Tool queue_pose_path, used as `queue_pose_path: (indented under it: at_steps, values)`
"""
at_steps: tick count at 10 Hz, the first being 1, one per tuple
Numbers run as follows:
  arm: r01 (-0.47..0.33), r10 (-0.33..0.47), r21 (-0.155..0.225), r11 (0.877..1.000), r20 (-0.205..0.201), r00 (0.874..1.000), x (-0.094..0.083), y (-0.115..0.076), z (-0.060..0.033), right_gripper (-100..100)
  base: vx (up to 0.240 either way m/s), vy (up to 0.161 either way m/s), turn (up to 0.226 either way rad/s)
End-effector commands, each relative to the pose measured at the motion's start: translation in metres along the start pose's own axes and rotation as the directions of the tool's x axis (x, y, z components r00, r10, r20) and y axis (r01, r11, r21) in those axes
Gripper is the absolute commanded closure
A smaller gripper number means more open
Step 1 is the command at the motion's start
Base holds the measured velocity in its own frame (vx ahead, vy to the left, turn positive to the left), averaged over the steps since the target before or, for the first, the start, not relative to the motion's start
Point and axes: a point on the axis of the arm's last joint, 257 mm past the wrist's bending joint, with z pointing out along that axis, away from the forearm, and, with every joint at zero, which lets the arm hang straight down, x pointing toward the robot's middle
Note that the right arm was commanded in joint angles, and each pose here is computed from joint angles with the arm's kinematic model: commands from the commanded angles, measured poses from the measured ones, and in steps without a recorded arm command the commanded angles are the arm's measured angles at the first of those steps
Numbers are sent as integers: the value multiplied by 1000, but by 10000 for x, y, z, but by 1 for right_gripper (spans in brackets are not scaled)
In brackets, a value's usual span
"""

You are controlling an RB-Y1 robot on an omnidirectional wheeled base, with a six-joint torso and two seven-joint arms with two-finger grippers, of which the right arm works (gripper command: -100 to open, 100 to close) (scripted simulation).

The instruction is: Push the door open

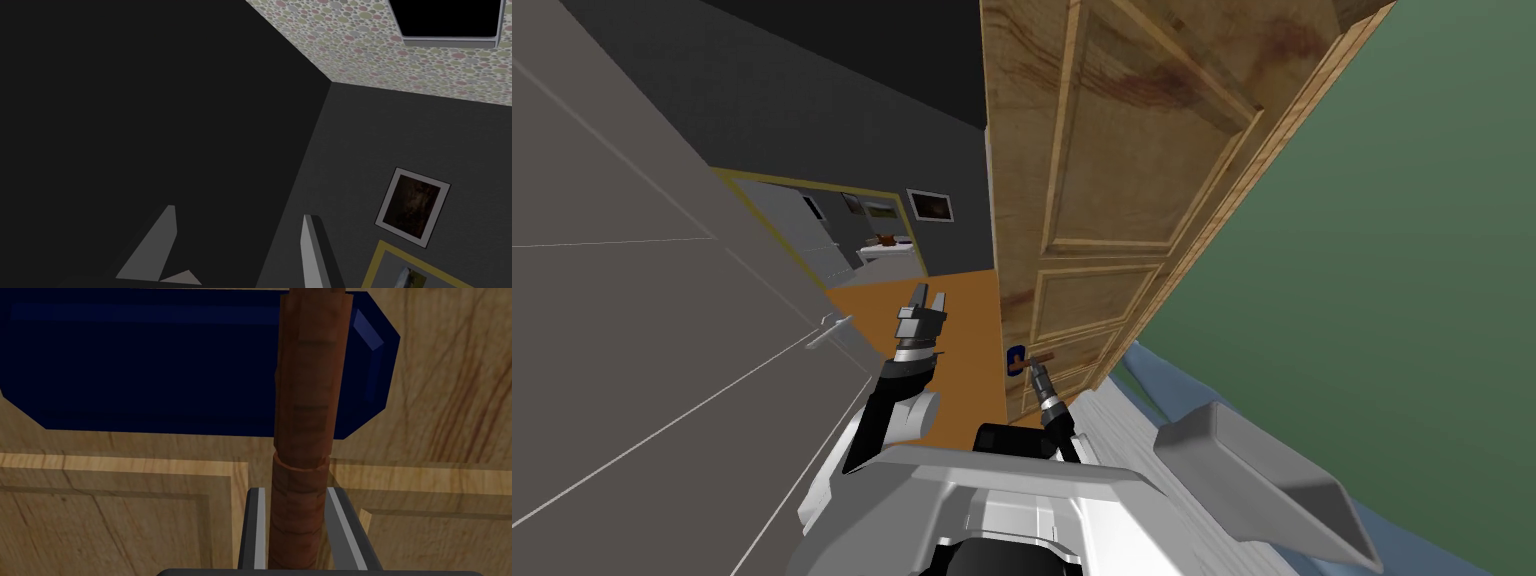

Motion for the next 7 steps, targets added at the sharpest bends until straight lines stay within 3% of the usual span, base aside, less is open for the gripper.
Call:
queue_pose_path:
  at_steps: [1, 7]
  values:
    - [12, -13, 8, 1000, 34, 999, -197, -30, 26, 100, 160, 157, -113]
    - [19, -20, 10, 1000, 101, 995, -545, -35, 94, 100, 110, 130, -80]
